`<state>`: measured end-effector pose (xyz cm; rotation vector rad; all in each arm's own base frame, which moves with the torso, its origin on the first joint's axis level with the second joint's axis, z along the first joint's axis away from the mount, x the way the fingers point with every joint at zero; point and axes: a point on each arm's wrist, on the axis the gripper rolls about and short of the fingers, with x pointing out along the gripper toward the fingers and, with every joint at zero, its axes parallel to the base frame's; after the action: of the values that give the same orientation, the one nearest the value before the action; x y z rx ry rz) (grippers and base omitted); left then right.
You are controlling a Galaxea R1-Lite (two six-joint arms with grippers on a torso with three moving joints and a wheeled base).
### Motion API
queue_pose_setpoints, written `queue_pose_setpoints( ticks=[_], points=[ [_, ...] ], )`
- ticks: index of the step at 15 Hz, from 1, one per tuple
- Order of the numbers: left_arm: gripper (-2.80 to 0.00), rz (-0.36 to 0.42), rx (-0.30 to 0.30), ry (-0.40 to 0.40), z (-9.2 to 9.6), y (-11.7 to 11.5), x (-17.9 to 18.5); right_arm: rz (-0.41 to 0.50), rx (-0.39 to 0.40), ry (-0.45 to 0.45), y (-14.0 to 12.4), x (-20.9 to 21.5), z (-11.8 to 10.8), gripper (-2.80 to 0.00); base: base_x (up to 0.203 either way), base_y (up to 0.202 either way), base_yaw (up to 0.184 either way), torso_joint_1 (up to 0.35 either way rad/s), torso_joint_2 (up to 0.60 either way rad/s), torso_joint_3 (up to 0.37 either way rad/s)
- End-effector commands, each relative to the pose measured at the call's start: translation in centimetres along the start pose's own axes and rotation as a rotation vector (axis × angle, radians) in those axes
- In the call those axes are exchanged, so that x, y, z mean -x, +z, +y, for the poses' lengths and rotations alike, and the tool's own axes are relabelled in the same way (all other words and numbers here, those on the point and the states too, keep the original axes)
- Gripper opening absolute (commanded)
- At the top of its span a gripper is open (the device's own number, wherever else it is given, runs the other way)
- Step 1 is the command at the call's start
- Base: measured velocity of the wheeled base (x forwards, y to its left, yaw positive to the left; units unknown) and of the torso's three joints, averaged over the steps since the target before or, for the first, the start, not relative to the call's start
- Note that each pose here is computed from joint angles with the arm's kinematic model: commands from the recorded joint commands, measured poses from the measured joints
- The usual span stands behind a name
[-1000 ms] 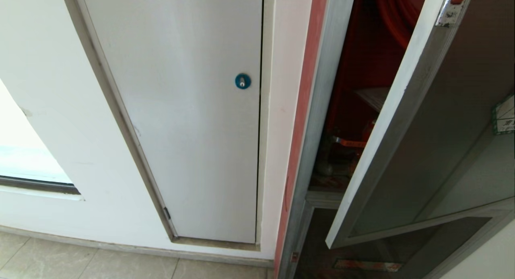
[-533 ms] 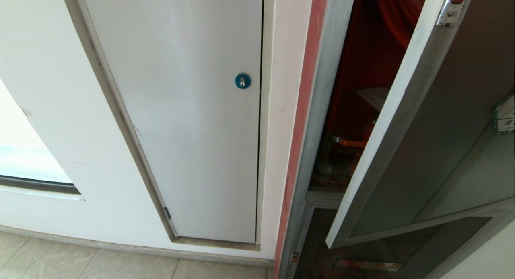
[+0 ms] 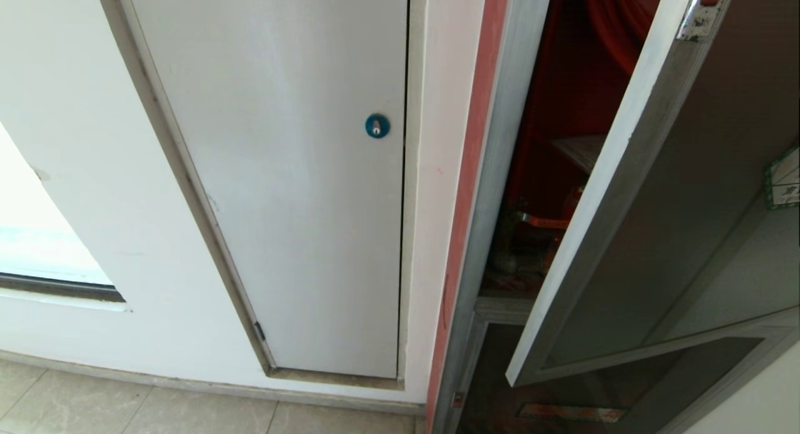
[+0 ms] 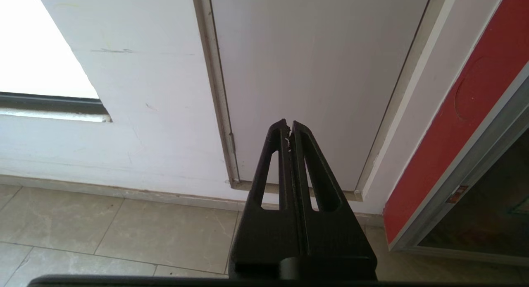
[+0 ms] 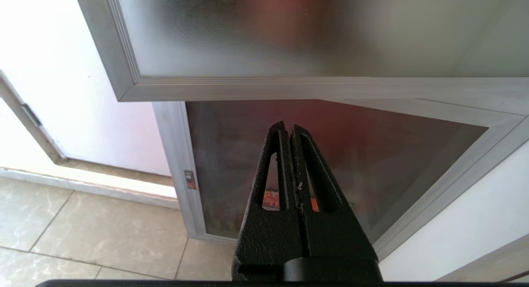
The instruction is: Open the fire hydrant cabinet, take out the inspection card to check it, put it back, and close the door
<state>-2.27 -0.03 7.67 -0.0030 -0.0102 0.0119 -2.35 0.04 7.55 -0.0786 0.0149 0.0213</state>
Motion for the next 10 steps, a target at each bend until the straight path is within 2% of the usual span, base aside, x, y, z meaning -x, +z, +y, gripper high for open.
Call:
queue_pose_setpoints(
  ticks=[1, 10],
  points=[
    [-2.80, 0.006, 0.000, 0.000, 0.00, -0.12, -0.04, 0.002, 0.001, 0.004, -0.01, -0.01, 0.01, -2.80, 0.000, 0.000, 0.000, 0.000, 0.00, 0.000],
    [-2.80, 0.006, 0.000, 0.001, 0.00, -0.12, -0.04, 0.003, 0.001, 0.006, 0.02, 0.01, 0.01, -2.80, 0.000, 0.000, 0.000, 0.000, 0.00, 0.000]
  ],
)
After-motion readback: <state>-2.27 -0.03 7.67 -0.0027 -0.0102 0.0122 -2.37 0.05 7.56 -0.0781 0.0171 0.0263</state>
